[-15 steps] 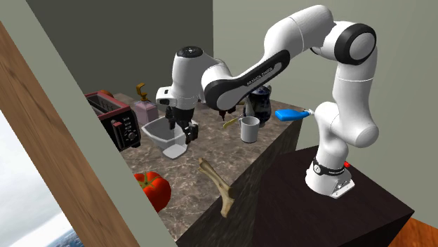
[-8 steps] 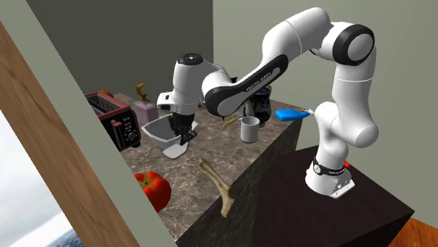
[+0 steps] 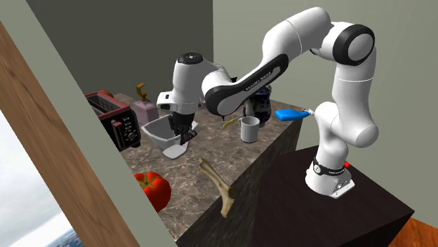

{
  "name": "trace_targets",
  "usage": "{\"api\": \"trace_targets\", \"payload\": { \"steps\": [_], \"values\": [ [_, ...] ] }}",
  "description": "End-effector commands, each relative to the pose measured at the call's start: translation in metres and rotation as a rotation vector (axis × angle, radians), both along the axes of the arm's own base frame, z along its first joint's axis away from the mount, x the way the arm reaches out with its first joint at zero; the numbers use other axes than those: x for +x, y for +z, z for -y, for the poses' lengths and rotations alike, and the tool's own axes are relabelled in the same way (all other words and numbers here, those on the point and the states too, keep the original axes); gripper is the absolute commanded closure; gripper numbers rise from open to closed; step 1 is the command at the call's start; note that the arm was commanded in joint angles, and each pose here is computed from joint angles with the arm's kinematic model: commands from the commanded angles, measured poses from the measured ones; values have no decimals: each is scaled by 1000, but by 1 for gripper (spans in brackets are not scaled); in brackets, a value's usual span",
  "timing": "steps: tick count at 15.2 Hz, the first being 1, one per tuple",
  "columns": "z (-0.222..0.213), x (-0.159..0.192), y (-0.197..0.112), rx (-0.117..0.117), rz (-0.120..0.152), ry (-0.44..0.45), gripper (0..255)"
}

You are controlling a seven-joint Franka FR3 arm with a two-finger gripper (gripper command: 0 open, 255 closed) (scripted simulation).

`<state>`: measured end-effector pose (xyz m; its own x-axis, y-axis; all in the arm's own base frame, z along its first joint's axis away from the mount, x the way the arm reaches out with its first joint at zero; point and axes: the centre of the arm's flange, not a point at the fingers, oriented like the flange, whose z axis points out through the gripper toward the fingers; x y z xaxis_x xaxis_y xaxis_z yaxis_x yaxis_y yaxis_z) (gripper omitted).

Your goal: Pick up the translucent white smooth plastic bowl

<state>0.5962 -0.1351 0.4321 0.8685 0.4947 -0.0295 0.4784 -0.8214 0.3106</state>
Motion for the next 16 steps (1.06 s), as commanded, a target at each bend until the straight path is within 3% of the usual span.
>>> {"api": "trace_targets", "payload": {
  "steps": [1,16],
  "values": [
    [0,0,8,0,1,0,255],
    [0,0,78,0,1,0,255]
  ]
}}
